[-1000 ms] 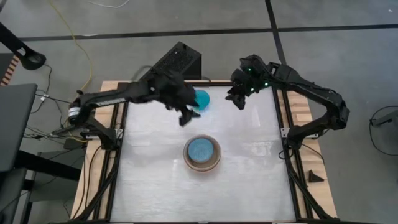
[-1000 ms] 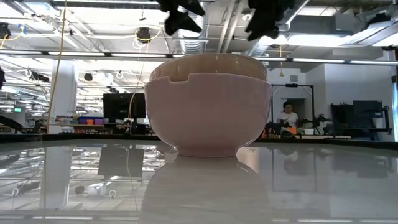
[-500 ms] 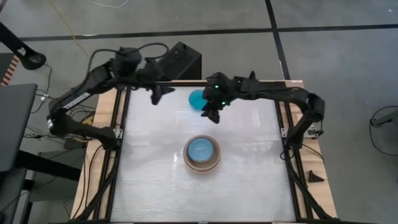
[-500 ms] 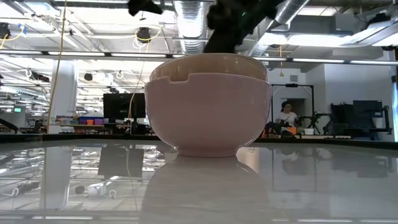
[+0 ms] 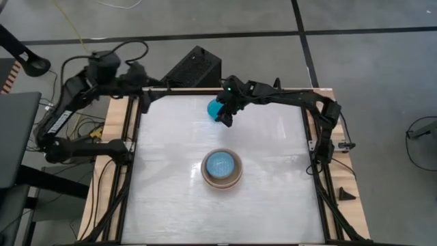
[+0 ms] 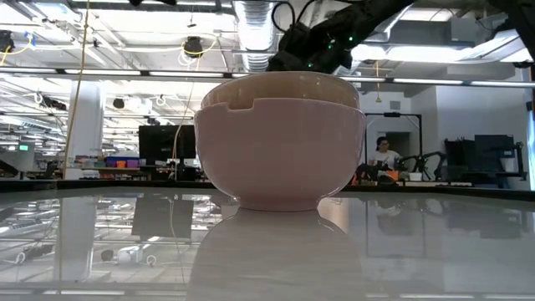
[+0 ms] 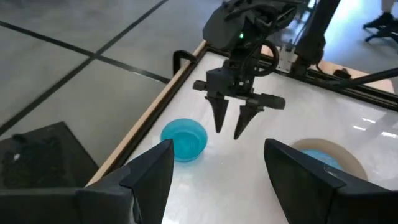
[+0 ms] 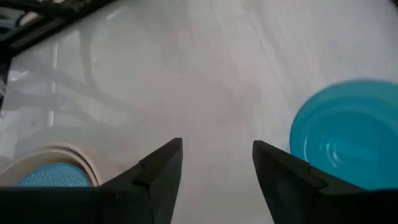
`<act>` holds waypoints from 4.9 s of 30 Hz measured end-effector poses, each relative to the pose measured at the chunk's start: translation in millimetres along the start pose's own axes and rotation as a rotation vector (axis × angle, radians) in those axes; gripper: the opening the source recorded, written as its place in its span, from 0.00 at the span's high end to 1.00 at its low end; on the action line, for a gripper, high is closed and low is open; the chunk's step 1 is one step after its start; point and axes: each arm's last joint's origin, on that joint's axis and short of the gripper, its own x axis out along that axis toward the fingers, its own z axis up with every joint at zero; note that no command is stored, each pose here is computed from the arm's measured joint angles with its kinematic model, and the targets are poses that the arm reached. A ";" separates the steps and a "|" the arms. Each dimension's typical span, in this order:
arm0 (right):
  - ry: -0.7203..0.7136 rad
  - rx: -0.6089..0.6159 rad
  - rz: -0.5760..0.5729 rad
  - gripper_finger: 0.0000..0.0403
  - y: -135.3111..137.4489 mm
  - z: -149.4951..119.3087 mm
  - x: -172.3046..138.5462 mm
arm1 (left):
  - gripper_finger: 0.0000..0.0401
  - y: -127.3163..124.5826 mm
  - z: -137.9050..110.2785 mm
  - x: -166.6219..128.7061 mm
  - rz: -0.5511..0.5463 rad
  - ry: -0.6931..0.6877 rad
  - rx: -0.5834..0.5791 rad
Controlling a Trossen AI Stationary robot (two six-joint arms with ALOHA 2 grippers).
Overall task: Nest bowls inside each other
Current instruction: Stack the blue transparent bowl on top of the blue patterned bowl, then return to Home Position
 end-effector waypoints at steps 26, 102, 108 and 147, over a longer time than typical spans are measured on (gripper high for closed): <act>0.089 0.048 -0.057 0.40 -59.8 -25.1 47.4 | 0.41 -9.8 -117.5 -26.5 -0.043 -0.273 -0.383; 0.380 -0.131 0.056 0.91 209.3 -90.6 69.0 | 0.41 -6.2 -113.7 -7.5 -0.129 -0.290 -0.373; 0.379 -0.048 0.066 0.72 216.5 -97.6 81.0 | 0.41 -6.3 -113.7 -7.4 -0.129 -0.291 -0.363; -0.456 0.058 -0.050 0.57 208.8 -119.7 -154.0 | 0.41 -31.2 -175.6 -87.3 -0.049 -0.322 -0.378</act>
